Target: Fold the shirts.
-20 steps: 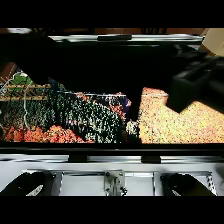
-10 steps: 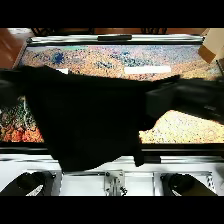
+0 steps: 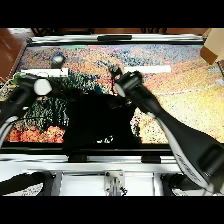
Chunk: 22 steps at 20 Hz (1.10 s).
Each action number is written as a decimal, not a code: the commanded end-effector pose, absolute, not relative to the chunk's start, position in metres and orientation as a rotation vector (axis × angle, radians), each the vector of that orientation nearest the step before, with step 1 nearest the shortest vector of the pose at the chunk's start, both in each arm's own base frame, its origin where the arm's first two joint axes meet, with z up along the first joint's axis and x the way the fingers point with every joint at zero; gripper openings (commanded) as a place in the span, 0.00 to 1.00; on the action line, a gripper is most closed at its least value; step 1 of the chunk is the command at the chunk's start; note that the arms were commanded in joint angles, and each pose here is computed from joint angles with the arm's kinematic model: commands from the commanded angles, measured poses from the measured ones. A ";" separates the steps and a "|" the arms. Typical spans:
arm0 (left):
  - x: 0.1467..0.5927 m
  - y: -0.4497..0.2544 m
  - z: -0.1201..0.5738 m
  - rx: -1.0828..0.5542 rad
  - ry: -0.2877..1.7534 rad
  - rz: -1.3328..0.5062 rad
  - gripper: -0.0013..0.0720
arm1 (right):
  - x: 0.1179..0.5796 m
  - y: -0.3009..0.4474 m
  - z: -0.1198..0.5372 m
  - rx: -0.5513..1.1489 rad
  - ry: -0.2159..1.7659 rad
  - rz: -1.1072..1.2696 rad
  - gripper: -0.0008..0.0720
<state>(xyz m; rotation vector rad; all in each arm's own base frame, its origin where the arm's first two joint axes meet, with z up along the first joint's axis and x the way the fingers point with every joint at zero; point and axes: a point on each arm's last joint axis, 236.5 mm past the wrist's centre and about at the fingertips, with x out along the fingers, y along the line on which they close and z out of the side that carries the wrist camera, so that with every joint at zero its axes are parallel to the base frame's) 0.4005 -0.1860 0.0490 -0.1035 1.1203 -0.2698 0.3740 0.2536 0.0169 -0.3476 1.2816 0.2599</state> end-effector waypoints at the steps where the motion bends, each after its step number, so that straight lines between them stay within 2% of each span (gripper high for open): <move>1: 0.396 -0.222 -0.008 -0.280 1.289 -0.315 0.39 | 0.361 0.264 -0.054 -0.369 1.450 0.264 0.30; 2: 0.393 -0.226 -0.004 -0.277 1.292 -0.355 0.67 | 0.358 0.269 -0.047 -0.382 1.448 0.315 0.60; 3: 0.392 -0.221 0.004 -0.241 1.296 -0.385 0.76 | 0.356 0.268 -0.035 -0.409 1.429 0.351 0.69; 5: 0.383 -0.193 0.029 -0.165 1.344 -0.421 0.76 | 0.364 0.242 0.008 -0.494 1.348 0.344 0.69; 7: 0.367 -0.146 0.051 -0.138 1.408 -0.374 0.76 | 0.369 0.203 0.050 -0.514 1.300 0.306 0.69; 9: 0.340 -0.101 0.057 -0.147 1.469 -0.289 0.76 | 0.371 0.161 0.076 -0.413 1.316 0.286 0.69; 11: 0.300 -0.075 0.044 -0.196 1.547 -0.232 0.76 | 0.362 0.126 0.082 -0.190 1.418 0.290 0.69; 14: 0.233 -0.072 0.004 -0.248 1.632 -0.214 0.76 | 0.339 0.115 0.073 0.120 1.536 0.412 0.69; 15: 0.215 -0.074 -0.012 -0.269 1.648 -0.213 0.76 | 0.331 0.113 0.064 0.175 1.569 0.429 0.69; 19: 0.179 -0.087 -0.064 -0.370 1.682 -0.199 0.76 | 0.297 0.108 0.012 0.215 1.712 0.426 0.69; 22: 0.186 -0.090 -0.080 -0.414 1.628 -0.177 0.75 | 0.280 0.112 -0.020 0.247 1.756 0.429 0.69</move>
